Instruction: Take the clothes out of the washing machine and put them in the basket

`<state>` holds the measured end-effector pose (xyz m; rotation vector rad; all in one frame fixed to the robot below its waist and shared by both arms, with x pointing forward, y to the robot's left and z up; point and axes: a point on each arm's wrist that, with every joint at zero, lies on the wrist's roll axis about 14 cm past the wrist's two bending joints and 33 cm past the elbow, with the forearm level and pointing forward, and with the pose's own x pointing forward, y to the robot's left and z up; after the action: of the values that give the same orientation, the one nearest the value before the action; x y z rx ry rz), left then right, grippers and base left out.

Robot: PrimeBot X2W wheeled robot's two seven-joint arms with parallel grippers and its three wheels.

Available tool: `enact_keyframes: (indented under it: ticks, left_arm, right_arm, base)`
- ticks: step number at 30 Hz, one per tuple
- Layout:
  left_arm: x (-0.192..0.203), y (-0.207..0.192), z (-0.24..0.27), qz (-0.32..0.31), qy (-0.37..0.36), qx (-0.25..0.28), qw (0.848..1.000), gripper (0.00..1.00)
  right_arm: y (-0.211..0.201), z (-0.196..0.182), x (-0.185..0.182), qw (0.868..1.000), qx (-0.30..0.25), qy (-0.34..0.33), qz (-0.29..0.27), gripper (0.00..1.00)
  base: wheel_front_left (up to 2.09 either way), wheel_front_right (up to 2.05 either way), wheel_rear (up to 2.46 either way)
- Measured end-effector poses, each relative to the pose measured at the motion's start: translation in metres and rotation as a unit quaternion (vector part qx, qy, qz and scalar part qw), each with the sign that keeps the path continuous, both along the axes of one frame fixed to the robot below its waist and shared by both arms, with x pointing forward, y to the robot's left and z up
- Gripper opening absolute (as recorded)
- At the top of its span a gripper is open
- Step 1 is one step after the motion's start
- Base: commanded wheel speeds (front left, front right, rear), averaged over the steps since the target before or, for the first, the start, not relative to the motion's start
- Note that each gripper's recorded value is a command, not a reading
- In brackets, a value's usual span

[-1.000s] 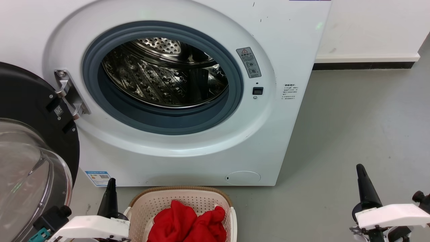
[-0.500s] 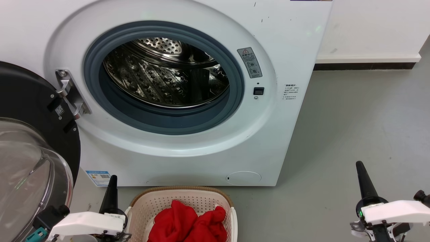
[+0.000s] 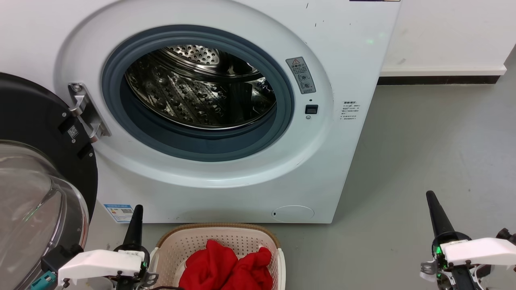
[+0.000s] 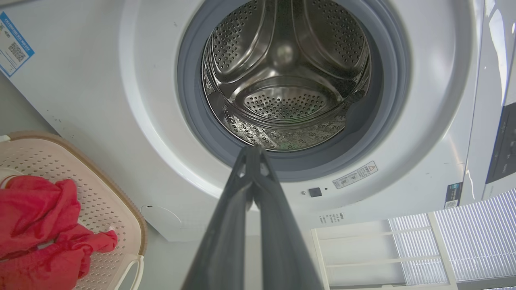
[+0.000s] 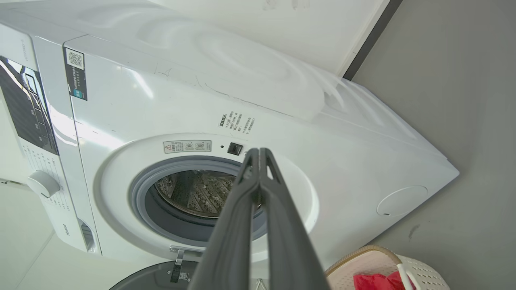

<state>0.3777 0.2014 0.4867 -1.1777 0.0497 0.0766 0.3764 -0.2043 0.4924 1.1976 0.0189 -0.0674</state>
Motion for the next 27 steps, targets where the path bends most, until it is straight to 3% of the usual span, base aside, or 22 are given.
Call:
enact_keyframes:
  ticks: [27]
  left_arm:
    - [0.007, -0.002, 0.010, -0.004, -0.021, -0.120, 0.993, 0.00]
  right_arm:
    - [0.002, 0.006, 0.006, 0.993, 0.114, -0.013, 0.007, 0.00]
  base:
    - [0.00, 0.00, 0.00]
